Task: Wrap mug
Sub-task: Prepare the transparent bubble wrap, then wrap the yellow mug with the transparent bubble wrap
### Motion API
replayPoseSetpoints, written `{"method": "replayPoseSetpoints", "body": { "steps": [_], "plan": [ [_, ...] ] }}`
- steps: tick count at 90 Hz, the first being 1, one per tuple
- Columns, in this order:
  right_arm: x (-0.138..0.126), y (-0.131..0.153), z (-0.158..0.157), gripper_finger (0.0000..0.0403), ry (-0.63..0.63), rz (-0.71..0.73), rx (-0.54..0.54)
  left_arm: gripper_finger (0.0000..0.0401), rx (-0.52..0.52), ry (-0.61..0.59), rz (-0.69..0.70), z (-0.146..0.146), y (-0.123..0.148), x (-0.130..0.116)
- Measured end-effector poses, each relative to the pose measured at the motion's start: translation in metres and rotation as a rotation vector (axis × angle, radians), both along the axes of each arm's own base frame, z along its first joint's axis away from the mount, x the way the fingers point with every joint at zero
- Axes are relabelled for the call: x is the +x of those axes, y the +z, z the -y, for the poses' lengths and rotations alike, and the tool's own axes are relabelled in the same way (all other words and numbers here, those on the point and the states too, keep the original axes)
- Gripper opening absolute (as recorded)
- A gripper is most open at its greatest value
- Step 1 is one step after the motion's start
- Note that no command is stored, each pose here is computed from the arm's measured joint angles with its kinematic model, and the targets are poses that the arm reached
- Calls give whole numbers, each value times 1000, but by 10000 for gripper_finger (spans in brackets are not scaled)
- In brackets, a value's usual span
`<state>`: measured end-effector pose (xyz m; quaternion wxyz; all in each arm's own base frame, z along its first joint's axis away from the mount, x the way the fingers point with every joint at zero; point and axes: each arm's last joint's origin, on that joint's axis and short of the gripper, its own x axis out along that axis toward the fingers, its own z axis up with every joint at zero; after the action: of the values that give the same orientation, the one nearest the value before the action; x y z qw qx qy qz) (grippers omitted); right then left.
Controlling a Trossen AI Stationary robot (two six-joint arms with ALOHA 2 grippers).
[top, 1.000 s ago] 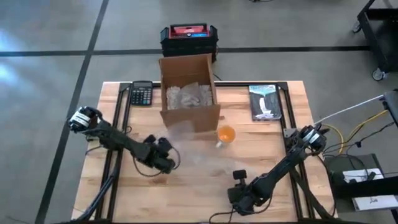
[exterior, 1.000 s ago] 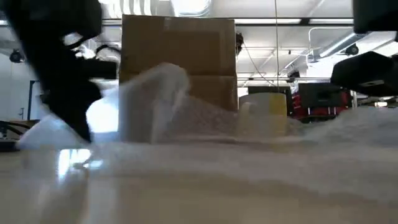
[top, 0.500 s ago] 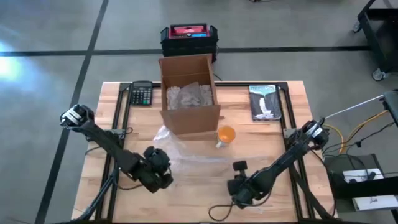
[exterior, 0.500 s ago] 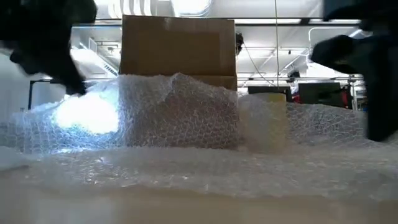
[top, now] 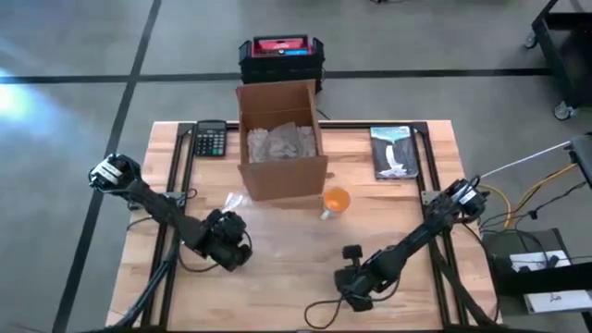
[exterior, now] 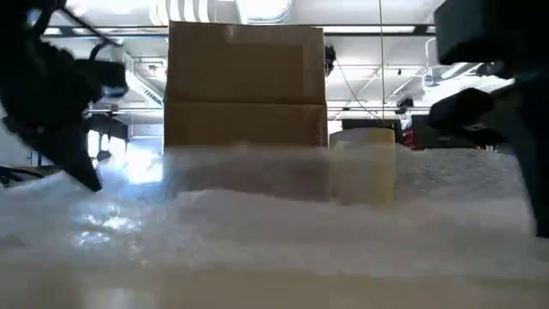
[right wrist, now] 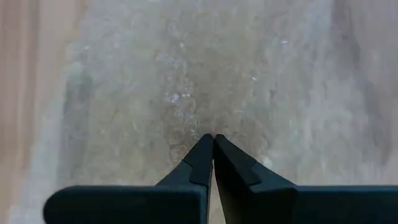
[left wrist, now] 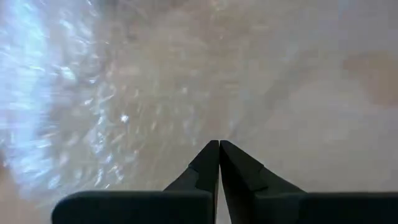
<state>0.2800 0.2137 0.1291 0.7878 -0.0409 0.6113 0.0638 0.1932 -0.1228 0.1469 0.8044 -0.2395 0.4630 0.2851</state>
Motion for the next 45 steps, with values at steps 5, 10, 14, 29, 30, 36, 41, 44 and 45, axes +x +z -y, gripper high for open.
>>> {"method": "replayPoseSetpoints", "body": {
  "steps": [5, 10, 14, 29, 30, 36, 41, 44, 45],
  "plan": [
    [1, 17, 1, 0, 19, 10, 1, 0, -47, -4, 14, 4, -2, -1],
    [5, 38, 4, 0, 32, 43, 9, 0, -69, -17, 34, 8, 0, 0],
    [6, 53, 11, 0, 32, 74, -2, 0, -78, -26, 42, 10, 3, 1],
    [12, 102, 54, 1, -46, 216, -106, 0, -56, -79, 64, 13, 12, 6],
    [12, 105, 58, 2, -57, 226, -110, 0, -51, -82, 65, 13, 12, 6],
    [15, 119, 83, 13, -114, 260, -131, 0, -39, -87, 71, 13, 13, 7],
    [17, 125, 104, 32, -152, 264, -147, 0, -34, -88, 73, 13, 13, 7],
    [19, 126, 115, 46, -171, 262, -160, 0, -34, -88, 73, 13, 13, 7],
    [20, 126, 119, 51, -175, 262, -164, 0, -34, -88, 72, 13, 13, 7]
  ]
}}
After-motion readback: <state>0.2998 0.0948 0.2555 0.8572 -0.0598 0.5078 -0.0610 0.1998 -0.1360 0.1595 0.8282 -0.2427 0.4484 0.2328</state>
